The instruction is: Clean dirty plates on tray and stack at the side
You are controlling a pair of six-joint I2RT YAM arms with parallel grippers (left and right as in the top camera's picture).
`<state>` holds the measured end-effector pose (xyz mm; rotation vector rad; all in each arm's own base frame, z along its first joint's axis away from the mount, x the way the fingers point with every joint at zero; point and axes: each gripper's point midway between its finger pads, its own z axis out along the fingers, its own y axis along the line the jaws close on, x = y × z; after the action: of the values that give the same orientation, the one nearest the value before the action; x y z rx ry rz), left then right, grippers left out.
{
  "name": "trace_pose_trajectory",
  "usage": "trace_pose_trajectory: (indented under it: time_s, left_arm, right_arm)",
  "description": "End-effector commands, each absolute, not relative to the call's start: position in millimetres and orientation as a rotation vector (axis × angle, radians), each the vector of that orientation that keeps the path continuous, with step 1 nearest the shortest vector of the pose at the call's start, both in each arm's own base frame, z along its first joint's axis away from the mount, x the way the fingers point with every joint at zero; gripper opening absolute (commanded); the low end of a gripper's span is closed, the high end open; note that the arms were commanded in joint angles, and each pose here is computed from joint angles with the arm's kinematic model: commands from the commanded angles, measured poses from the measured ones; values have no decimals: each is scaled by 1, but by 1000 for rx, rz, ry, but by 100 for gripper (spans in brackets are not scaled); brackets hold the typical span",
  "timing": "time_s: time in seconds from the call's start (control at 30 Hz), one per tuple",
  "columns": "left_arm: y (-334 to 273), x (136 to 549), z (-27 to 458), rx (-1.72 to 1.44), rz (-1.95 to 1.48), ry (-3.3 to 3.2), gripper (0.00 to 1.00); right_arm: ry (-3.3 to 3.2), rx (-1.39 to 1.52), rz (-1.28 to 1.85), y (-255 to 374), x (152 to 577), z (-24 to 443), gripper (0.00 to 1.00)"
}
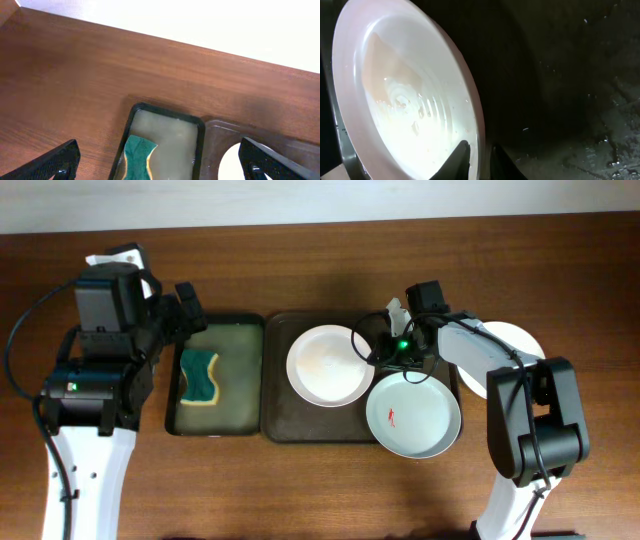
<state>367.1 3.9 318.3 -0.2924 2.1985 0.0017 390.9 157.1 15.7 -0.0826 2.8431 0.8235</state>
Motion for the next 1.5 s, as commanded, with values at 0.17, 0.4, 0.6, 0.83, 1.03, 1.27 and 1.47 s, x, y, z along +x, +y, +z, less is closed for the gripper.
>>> trace_pose_trajectory:
  time_s: [0.17,0.4,0.6,0.83,1.03,1.27,1.47]
  left_arm:
    - [5,364,322,-280,-1,2192,100]
    - [5,364,322,-280,-1,2192,99]
    - [5,364,322,-280,-1,2192,100]
    - [5,364,322,-280,-1,2192,100]
    - [5,364,322,-280,-1,2192,100]
    - [5,364,322,-280,-1,2192,100]
    - [5,364,322,-280,-1,2192,99]
  right_arm:
    - [2847,-96,782,156,394,13,4]
    - [2847,-12,794,157,401,31,4]
    - [2797,-29,795,161,419,94,4]
    - [2781,21,637,170,432,147,4]
    - [2706,-29,500,231,428,159,4]
    - [2514,-188,261,308,403,174,4]
    - [2255,-180,-43,325,393,205,4]
